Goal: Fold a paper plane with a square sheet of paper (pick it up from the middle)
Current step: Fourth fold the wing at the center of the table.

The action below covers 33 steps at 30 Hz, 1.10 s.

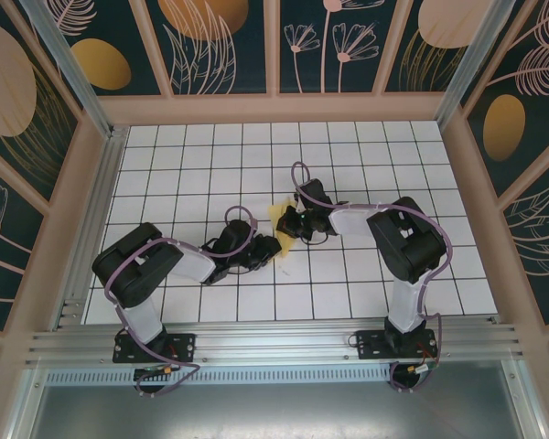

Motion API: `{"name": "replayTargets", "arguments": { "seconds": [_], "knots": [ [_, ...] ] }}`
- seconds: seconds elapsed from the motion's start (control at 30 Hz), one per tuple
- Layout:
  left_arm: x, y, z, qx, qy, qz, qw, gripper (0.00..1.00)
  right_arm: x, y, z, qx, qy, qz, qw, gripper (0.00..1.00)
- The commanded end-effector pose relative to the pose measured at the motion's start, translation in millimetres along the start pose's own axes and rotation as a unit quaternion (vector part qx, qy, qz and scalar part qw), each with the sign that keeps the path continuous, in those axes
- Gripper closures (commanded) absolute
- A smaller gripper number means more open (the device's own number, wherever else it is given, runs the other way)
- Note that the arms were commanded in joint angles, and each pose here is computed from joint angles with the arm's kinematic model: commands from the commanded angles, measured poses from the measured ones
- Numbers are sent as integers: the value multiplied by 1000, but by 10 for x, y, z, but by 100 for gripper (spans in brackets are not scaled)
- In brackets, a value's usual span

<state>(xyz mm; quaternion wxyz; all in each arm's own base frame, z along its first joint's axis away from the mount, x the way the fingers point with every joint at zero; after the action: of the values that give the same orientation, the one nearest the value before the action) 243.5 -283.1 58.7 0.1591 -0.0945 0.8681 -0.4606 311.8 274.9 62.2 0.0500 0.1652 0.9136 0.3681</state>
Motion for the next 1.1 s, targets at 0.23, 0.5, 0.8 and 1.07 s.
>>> {"name": "replayTargets", "arguments": {
  "seconds": [0.23,0.5,0.8,1.07],
  "knots": [
    [-77,-84,39,14,-22,17,1000,71,35,53,-47,-2,-2,-10,1000,100],
    [-125,-35,150,-9,-21,22,1000,79,39,48,-54,-3,-3,-10,1000,100],
    [-109,139,136,-48,-21,18,998,91,30,102,-86,-9,-3,-13,1000,100],
    [-72,195,98,-52,-20,15,998,99,-54,349,-303,-41,-16,-36,998,79]
  ]
}}
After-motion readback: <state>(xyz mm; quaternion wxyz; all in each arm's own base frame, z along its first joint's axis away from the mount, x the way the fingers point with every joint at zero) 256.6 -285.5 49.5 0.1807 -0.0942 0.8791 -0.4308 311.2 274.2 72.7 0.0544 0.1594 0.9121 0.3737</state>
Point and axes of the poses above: each hand's point on the last joint's axis, 136 mm out from that joint toward the fingers, its own z axis out along the fingers, its own y axis along the line the jaws close on, x = y × z, the point moved 5 cm from there along -z, back along the fingers, and after that the axes turned 11 degrees about z, right-handed, at the moved point
